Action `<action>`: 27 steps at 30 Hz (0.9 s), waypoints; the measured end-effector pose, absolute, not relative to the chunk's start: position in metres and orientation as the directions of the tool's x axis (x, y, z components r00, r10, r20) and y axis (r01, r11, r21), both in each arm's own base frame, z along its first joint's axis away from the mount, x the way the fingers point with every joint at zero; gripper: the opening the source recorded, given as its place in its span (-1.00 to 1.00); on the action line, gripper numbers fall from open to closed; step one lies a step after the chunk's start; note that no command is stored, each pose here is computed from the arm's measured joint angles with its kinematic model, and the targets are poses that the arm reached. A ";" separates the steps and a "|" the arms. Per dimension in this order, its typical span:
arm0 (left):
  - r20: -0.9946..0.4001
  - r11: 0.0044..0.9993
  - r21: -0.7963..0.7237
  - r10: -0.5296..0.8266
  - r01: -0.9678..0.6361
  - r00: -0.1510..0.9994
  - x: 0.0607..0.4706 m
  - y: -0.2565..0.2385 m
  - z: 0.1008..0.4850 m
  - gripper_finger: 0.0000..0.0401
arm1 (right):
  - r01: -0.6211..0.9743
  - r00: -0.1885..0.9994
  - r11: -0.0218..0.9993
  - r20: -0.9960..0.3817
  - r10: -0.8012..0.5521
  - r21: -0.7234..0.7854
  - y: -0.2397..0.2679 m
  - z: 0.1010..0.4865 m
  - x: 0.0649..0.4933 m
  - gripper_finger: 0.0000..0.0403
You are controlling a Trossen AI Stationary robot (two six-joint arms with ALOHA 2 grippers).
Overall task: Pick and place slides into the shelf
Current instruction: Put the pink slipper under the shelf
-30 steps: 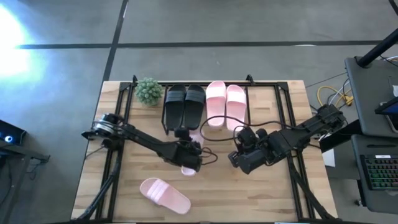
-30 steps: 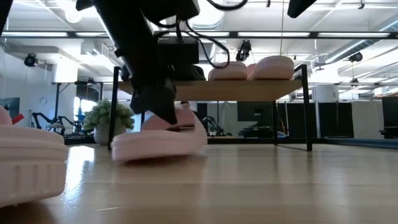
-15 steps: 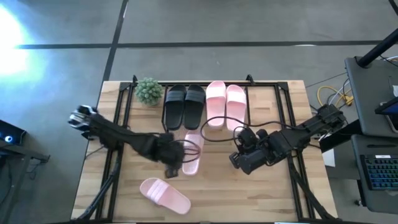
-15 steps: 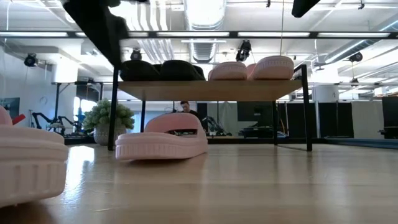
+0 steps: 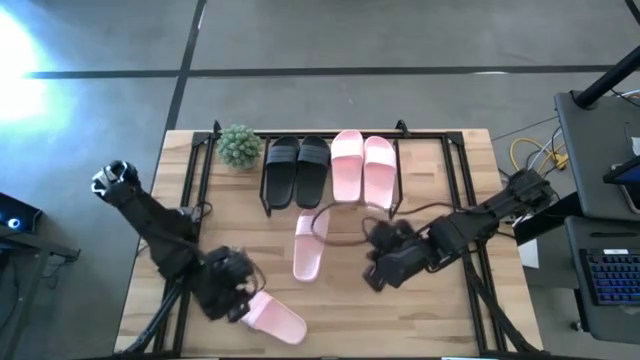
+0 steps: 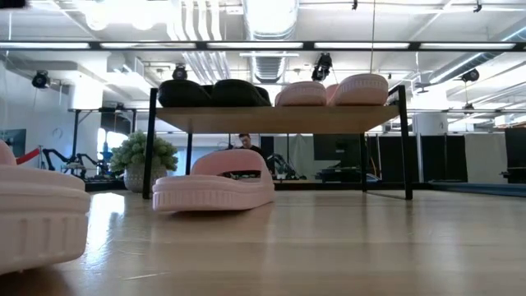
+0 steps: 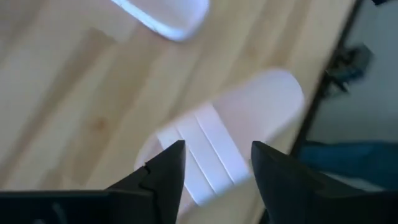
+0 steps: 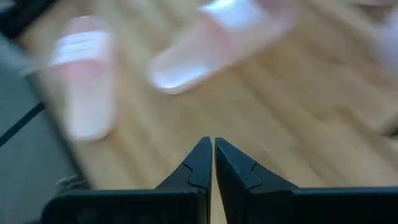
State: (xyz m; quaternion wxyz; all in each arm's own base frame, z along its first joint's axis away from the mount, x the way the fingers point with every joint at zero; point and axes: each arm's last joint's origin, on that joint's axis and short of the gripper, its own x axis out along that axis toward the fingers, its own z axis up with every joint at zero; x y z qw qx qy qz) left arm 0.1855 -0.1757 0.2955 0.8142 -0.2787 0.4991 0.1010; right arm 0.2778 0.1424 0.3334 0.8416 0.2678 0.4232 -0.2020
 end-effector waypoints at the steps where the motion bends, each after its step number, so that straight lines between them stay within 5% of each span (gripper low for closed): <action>1: -0.866 0.828 -0.364 -0.133 -0.427 0.482 0.181 -0.181 0.296 -0.19 | 0.530 0.584 0.794 -0.807 -0.086 0.298 0.146 0.333 0.283 -0.94; 6: -0.894 0.855 -0.342 -0.168 -0.390 0.416 0.161 -0.208 0.280 -0.26 | 0.480 0.599 0.830 -0.797 -0.073 0.285 0.151 0.324 0.296 -0.94; 15: -0.965 0.766 -0.166 0.003 -0.621 0.262 0.152 -0.229 0.232 -0.32 | 0.493 0.572 0.832 -0.815 -0.091 0.253 0.153 0.313 0.303 -0.94; 27: -0.982 0.719 -0.097 0.043 -0.688 0.183 0.184 -0.236 0.191 -0.97 | 0.501 0.574 0.827 -0.813 -0.097 0.255 0.152 0.313 0.303 -0.94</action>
